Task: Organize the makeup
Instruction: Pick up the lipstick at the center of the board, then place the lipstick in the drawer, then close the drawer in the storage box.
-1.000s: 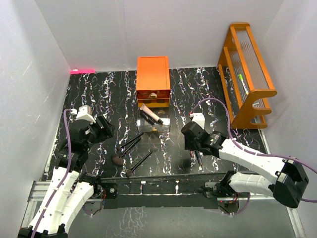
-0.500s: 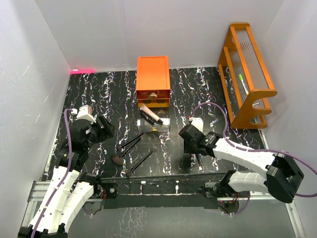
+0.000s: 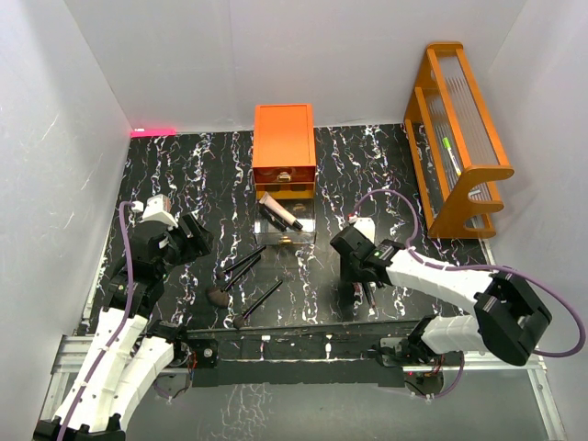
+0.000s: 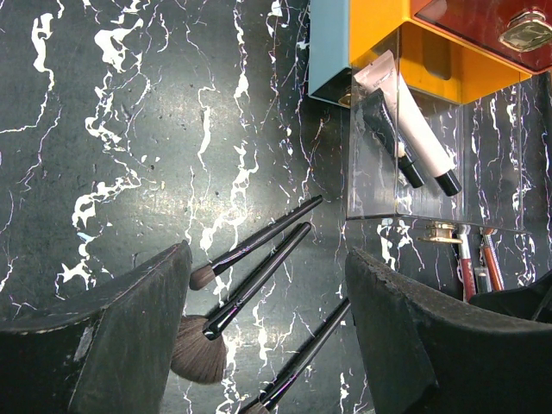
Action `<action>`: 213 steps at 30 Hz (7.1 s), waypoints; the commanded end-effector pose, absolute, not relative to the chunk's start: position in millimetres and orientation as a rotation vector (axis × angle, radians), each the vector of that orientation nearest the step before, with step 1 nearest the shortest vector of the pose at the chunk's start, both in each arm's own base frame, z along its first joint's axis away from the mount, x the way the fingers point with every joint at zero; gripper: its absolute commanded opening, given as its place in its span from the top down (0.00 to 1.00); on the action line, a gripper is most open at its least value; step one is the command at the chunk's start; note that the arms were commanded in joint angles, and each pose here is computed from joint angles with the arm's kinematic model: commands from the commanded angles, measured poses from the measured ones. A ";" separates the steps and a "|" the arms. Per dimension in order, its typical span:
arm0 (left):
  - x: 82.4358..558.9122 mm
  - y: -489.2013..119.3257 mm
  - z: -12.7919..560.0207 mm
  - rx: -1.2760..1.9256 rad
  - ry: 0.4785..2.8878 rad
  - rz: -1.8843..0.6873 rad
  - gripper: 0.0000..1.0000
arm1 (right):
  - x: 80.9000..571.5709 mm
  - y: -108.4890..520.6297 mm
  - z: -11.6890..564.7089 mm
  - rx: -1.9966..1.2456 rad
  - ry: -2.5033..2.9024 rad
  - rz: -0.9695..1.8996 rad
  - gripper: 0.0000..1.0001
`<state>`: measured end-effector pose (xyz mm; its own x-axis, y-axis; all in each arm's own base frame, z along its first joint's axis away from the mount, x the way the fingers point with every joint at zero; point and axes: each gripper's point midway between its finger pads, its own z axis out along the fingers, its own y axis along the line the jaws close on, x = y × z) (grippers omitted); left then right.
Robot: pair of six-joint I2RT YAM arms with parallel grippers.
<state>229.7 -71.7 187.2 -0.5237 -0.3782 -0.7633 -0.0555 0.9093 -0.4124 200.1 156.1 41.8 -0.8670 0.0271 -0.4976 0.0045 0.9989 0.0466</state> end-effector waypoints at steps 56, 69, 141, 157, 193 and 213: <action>226.7 -71.0 185.7 -0.310 2.096 -0.421 0.29 | 217.5 177.6 30.3 -0.003 2.643 0.111 0.79; 226.7 -70.5 186.4 -0.312 2.092 -0.420 0.29 | 263.3 192.9 177.1 -0.076 2.339 0.208 0.89; 225.5 -69.4 187.6 -0.319 2.086 -0.418 0.29 | 346.2 344.3 219.2 -0.511 2.131 0.288 0.65; 226.2 -69.5 187.6 -0.319 2.087 -0.418 0.29 | 262.6 336.3 253.6 -0.450 2.014 0.734 0.67; 251.5 -78.2 195.6 -0.290 2.062 -0.437 0.75 | 237.1 348.4 124.2 -0.186 2.211 0.603 0.92; 248.6 -83.4 200.5 -0.269 2.047 -0.477 0.74 | 323.9 333.9 156.2 -0.050 2.100 0.401 0.92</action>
